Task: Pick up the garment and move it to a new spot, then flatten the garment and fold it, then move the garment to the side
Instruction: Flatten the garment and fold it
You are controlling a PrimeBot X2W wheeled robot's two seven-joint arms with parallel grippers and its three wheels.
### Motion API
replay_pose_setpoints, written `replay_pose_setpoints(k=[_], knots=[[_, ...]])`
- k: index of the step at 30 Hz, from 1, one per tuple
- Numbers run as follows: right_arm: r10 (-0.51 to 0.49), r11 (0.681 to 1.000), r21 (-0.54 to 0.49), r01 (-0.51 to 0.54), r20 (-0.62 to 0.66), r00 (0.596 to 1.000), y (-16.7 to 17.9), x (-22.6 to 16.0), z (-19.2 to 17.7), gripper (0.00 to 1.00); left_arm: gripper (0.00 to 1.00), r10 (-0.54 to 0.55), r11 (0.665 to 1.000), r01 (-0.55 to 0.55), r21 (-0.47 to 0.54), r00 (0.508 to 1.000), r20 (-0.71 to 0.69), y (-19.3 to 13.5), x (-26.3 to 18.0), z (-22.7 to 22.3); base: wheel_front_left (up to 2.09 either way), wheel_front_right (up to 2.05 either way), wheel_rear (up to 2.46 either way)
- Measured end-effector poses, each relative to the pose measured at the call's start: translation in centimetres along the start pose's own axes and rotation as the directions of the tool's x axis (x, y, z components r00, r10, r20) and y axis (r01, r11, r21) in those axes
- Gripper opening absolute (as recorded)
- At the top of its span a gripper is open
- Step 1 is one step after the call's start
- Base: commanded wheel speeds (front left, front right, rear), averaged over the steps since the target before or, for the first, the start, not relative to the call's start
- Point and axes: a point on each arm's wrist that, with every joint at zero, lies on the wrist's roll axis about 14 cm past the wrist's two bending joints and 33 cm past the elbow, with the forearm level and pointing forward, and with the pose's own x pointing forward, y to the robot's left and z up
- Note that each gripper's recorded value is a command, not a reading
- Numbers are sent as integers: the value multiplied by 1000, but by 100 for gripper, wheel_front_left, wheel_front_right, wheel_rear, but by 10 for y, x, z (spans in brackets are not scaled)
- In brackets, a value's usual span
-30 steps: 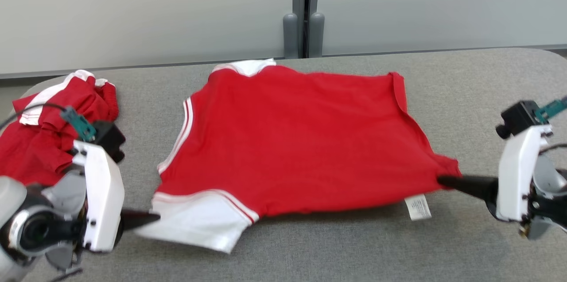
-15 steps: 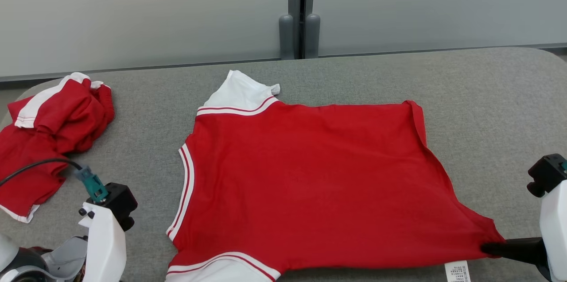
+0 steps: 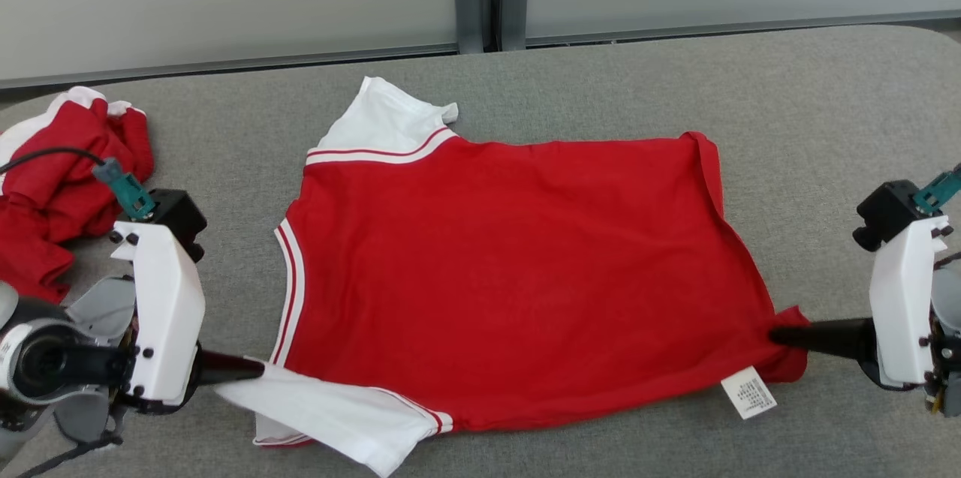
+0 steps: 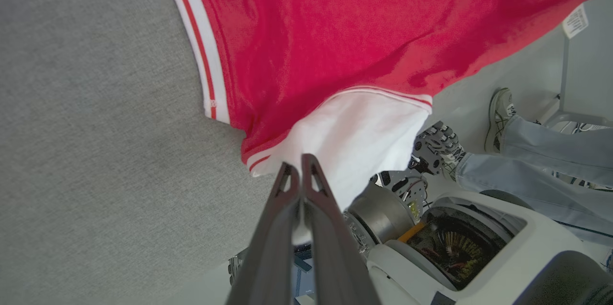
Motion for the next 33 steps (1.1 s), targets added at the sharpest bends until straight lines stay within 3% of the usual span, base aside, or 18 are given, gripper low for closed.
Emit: replay_pose_setpoints(k=[8, 18, 26, 27, 28, 29, 30, 33], knots=[[-6, 998, 66, 4, 36, 999, -17, 22, 36, 0, 0, 46, 999, -46, 1, 999, -1, 20, 26, 54, 0, 0, 0], [-44, 987, 153, 45, -10, 999, -42, 40, 34, 0, 0, 98, 992, -99, -78, 995, -16, 53, 50, 74, 0, 0, 0], [-40, 982, 184, 37, 14, 999, -44, 47, 37, 0, 0, 93, 991, -93, -92, 996, 3, 59, 57, 81, 0, 0, 0], [-39, 982, 186, 35, 21, 999, -44, 48, 38, 0, 34, 96, 991, -93, -92, 995, 28, 59, 58, 86, 0, 0, 0], [-40, 982, 188, 34, 29, 999, -44, 50, 40, 34, 100, 96, 992, -92, -91, 995, 38, 59, 60, 88, 0, 0, 0], [-40, 982, 185, 32, 40, 998, -43, 51, 43, 80, 100, 98, 991, -95, -96, 995, 29, 59, 63, 86, 0, 0, 0], [-41, 983, 181, 32, 43, 998, -42, 51, 44, 100, 100, 109, 990, -107, -94, 994, 18, 61, 65, 83, 0, 0, 0], [-44, 984, 176, 33, 61, 997, -40, 52, 48, 100, 100, 124, 988, -121, -96, 992, 26, 65, 66, 82, 0, 0, 0]])
